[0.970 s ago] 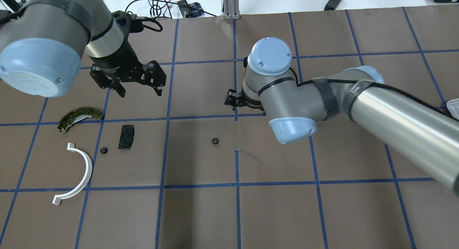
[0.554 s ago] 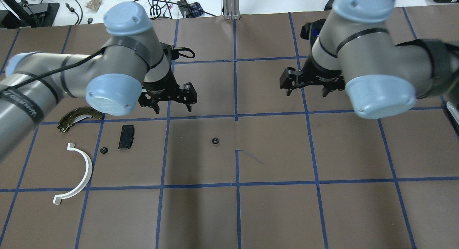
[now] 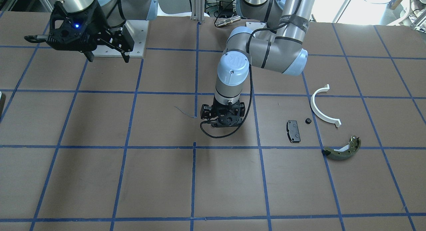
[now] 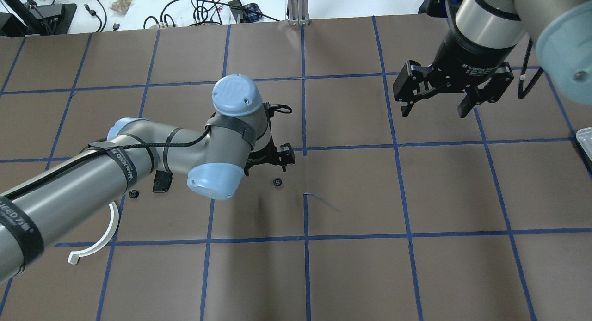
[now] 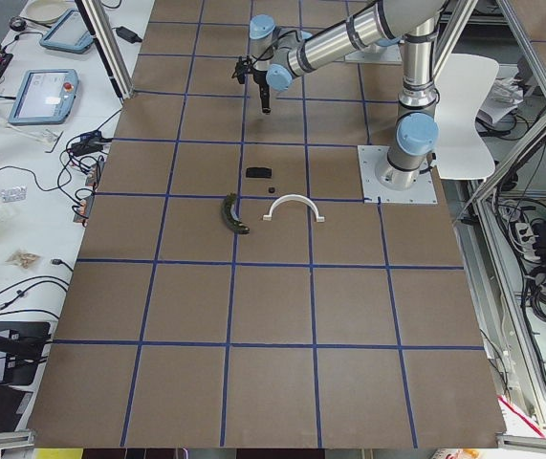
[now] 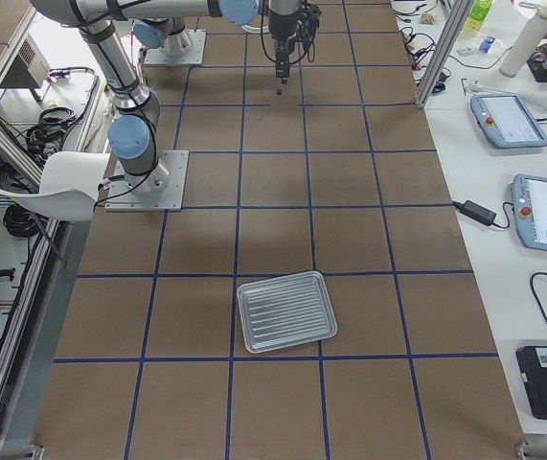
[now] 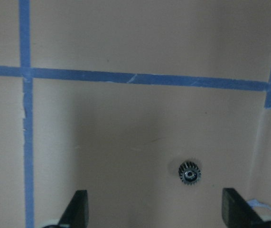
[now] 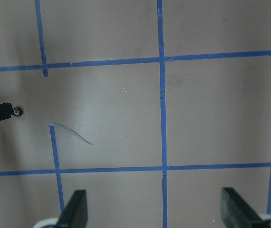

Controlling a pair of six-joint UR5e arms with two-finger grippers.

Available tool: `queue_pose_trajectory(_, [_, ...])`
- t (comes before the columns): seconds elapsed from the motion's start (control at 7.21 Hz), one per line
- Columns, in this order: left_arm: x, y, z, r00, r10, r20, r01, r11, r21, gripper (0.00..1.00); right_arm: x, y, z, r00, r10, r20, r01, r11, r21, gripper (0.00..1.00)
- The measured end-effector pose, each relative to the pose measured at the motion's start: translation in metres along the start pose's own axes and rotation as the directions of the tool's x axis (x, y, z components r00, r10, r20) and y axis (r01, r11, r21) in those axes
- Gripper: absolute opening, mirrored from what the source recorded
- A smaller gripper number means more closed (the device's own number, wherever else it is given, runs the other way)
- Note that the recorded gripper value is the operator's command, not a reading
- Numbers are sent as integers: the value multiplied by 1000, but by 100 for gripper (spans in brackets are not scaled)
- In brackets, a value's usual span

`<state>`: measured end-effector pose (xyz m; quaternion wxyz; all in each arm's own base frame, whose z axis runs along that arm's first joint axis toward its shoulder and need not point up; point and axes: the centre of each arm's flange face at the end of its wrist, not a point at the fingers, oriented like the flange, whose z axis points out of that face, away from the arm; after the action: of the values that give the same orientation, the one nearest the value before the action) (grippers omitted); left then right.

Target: Place bearing gear from tray to pile

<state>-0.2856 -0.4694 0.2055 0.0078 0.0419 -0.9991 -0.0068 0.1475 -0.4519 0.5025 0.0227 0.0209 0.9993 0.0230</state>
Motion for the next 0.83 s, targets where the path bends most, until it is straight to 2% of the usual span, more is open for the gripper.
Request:
queue_pose_trajectory(0.14, [8, 8, 13, 1000, -4, 0, 4, 1000, 1, 100, -1, -2, -1, 1000, -6, 3, 6, 1000, -12, 100])
queue_pose_trajectory(0.28, [12, 13, 22, 1000, -10, 3, 10, 1000, -4, 91, -1, -4, 1, 999, -34, 3, 34, 999, -19, 100])
queue_pose_trajectory(0.55, [17, 17, 32, 1000, -8, 8, 9, 1000, -13, 80, 0, -6, 3, 989, -148, -7, 147, 989, -27, 100])
queue_pose_trajectory(0.69, [18, 17, 35, 1000, -8, 10, 8, 1000, -17, 76, 1, -6, 3, 986, -168, -9, 168, 986, -22, 100])
queue_pose_trajectory(0.83, [18, 16, 37, 1000, -8, 9, 8, 1000, -15, 65, 2, -7, 1, 985, -173, -9, 173, 985, -11, 100])
